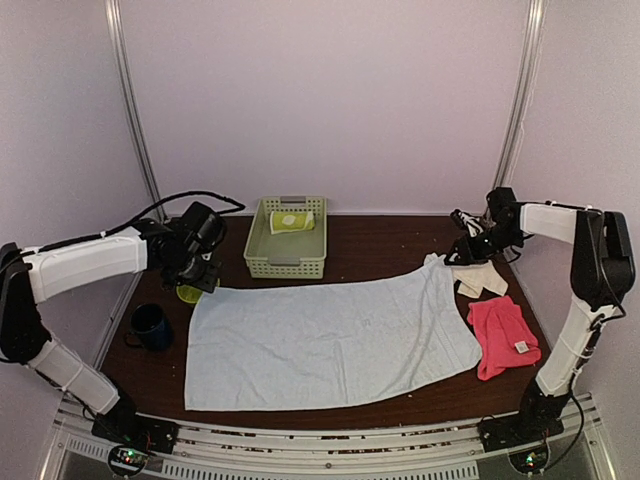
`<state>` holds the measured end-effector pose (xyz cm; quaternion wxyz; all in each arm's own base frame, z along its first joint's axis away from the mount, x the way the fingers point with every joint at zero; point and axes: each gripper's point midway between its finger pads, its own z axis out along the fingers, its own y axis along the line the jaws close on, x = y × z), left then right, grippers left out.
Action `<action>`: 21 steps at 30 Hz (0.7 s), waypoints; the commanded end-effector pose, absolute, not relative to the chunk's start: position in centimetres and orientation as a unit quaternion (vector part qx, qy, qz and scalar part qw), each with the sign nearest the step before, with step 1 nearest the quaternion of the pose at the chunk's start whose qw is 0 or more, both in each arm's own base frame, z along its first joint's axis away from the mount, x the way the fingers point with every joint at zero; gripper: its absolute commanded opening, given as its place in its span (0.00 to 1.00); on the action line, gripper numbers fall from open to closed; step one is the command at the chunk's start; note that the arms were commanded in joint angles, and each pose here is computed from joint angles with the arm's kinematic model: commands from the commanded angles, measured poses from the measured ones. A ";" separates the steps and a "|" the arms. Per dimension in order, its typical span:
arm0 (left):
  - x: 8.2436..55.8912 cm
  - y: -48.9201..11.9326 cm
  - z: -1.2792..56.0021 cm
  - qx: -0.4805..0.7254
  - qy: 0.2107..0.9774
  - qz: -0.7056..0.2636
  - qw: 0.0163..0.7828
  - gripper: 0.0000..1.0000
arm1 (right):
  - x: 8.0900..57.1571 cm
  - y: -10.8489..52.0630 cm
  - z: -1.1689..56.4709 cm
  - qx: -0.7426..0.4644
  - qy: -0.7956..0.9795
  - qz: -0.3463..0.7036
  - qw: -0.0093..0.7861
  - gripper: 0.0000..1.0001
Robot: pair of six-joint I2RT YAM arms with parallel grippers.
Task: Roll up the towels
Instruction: Flatten out the towel at the center of the board.
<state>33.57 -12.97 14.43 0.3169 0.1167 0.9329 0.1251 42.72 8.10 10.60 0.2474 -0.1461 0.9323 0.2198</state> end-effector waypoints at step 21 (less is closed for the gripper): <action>17.6 -20.2 5.8 0.157 0.980 -0.068 0.097 0.20 | 25.8 0.8 2.1 -0.305 0.952 0.019 0.034 0.22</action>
